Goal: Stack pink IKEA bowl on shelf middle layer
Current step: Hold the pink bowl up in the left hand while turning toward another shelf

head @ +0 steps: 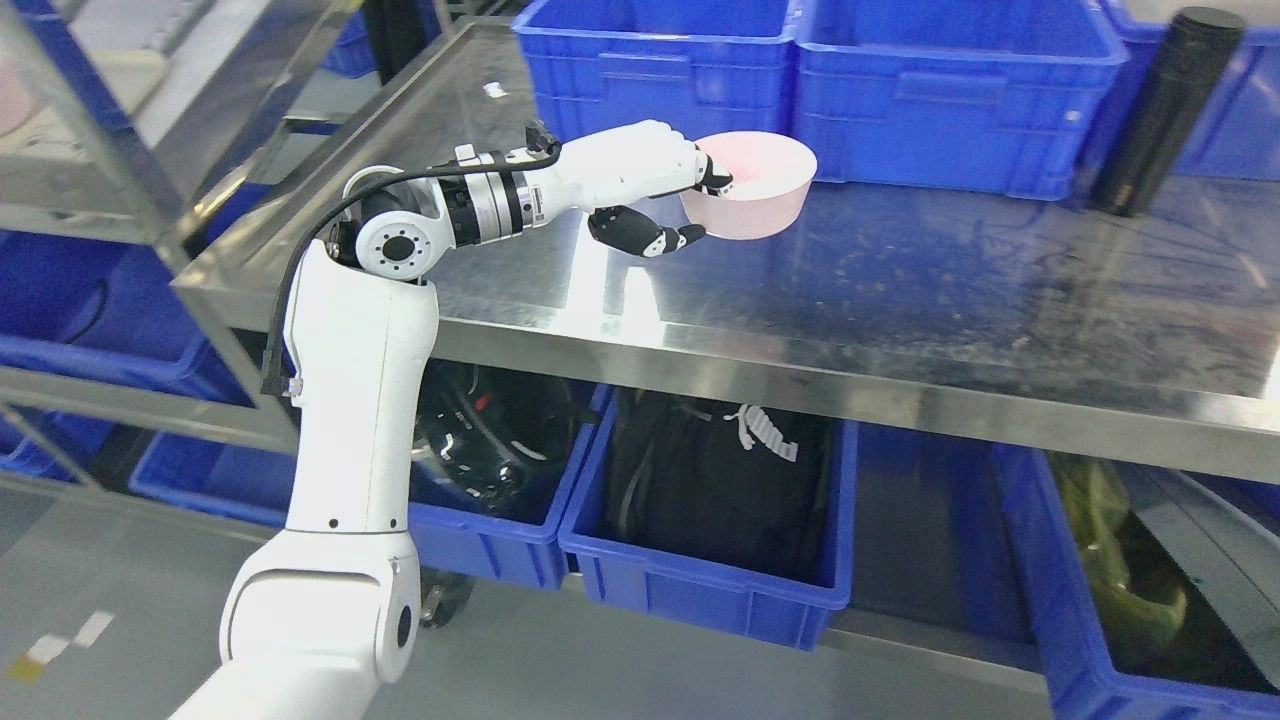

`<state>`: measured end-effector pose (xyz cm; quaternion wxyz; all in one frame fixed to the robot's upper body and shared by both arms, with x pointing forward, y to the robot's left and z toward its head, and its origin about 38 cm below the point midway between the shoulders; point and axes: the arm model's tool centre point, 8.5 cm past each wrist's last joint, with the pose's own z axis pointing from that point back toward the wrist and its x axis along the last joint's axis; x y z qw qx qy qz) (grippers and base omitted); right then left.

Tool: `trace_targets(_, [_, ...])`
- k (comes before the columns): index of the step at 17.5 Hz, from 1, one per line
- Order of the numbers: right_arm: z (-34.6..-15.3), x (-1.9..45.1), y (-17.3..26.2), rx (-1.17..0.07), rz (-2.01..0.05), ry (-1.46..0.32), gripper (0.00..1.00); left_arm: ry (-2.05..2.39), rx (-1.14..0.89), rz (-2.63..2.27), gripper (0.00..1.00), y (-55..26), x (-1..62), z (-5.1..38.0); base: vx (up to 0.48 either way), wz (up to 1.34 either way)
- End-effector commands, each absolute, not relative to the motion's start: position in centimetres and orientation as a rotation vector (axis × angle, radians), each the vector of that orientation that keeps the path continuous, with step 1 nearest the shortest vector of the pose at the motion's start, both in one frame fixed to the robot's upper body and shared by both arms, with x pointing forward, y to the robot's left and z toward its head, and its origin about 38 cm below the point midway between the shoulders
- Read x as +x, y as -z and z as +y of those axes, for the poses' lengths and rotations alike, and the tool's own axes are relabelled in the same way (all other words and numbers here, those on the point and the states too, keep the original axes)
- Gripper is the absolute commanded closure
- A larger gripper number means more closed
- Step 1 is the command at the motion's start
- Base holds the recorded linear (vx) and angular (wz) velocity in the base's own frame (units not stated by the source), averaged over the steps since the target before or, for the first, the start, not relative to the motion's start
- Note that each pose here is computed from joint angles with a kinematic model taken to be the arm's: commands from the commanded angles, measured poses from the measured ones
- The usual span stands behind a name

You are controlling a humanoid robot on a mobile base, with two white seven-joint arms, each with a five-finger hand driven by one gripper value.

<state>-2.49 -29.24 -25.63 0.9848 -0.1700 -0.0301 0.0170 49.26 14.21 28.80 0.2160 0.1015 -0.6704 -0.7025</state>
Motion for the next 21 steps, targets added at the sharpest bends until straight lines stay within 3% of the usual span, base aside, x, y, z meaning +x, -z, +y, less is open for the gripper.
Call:
trace_targets(1, [-30.38,-1.88,25.52,-0.363,-0.078,-0.038,0.0,1.955,0.357,-1.977,1.0,-29.57,45.19,14.47,-0.094,0.88])
trace_targets(21, [-30.38,-1.88,25.52,-0.363,-0.078,-0.038,0.0,1.924,0.334,-2.041,0.99,-29.46,44.64,13.72,-0.01,0.9])
